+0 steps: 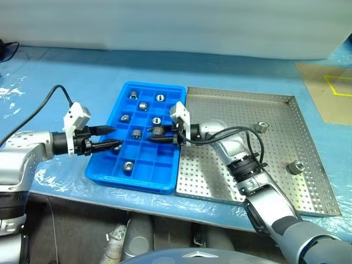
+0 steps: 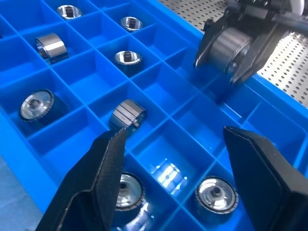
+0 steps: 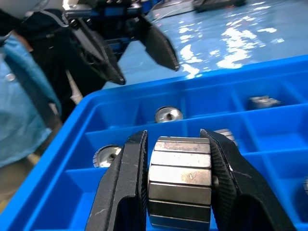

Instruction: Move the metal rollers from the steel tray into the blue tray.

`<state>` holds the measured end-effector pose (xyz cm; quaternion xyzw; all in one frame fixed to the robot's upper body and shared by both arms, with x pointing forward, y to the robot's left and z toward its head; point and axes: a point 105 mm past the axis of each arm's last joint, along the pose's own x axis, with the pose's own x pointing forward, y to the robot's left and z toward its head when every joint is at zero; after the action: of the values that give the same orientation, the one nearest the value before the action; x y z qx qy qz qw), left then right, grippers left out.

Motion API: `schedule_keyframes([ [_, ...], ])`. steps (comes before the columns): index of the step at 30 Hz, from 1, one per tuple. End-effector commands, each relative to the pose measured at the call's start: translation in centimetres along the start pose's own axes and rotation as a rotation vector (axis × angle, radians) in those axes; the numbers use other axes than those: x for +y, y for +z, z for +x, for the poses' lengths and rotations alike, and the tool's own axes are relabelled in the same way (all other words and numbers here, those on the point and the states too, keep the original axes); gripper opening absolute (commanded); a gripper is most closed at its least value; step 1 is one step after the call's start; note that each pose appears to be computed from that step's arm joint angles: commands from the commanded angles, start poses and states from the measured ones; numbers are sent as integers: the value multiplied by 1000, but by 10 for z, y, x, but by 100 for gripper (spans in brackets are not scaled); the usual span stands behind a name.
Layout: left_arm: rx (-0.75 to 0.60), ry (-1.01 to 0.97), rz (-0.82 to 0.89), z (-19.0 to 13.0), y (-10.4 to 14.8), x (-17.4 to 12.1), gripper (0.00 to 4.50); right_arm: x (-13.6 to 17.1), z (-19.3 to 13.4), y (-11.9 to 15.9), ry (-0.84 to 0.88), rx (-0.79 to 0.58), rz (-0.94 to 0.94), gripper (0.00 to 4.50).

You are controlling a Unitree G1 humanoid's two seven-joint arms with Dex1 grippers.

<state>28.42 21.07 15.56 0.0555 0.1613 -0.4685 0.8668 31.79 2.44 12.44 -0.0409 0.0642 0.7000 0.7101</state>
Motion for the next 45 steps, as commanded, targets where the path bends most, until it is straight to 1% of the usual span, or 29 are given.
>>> schedule_keyframes([
  [1, -20, -2, 42, -4, 11, -11, 340, 4, 8, 5, 37, -23, -12, 125],
  [6, -13, -10, 31, -4, 6, -19, 340, 2, 17, 2, 28, -18, -32, 125],
  [9, -10, -8, 28, -4, 6, -20, 340, 4, 19, 1, 46, -31, -8, 125],
  [11, -8, -6, 26, -5, 5, -19, 340, 4, 18, -2, 49, -23, -10, 196],
  [12, -5, -5, 27, -5, 5, -19, 340, 4, 17, -3, 48, -22, -10, 220],
  [13, -4, -6, 26, -5, 5, -18, 340, 1, 17, -3, 29, -22, -9, 252],
  [14, -3, -6, 27, -5, 5, -18, 340, -1, 16, -3, 16, -18, -2, 297],
  [15, -3, -6, 29, -5, 5, -17, 340, -2, 16, -4, 10, -13, 8, 320],
  [19, -20, -9, 48, -3, 13, -12, 340, -7, 12, -1, -17, -24, 11, 320],
  [22, -77, 4, 101, 5, 39, 8, 340, -21, -9, 16, -116, -85, -4, 320],
  [26, -112, -33, 154, 18, 60, 20, 340, -29, -38, 29, -196, -119, -20, 320],
  [28, -121, -65, 178, 29, 68, 24, 340, -31, -55, 31, -247, -119, -32, 320],
  [32, -132, -150, 214, 54, 83, 29, 340, -39, -93, 29, -399, -109, -43, 320],
  [37, -133, -286, 251, 96, 97, 24, 340, -38, -144, 20, -620, -101, -38, 320],
  [41, -132, -394, 289, 129, 105, 9, 340, -26, -181, 8, -788, -80, -27, 320],
  [45, -138, -512, 319, 153, 110, -12, 340, -11, -210, 0, -927, -72, -9, 320],
])
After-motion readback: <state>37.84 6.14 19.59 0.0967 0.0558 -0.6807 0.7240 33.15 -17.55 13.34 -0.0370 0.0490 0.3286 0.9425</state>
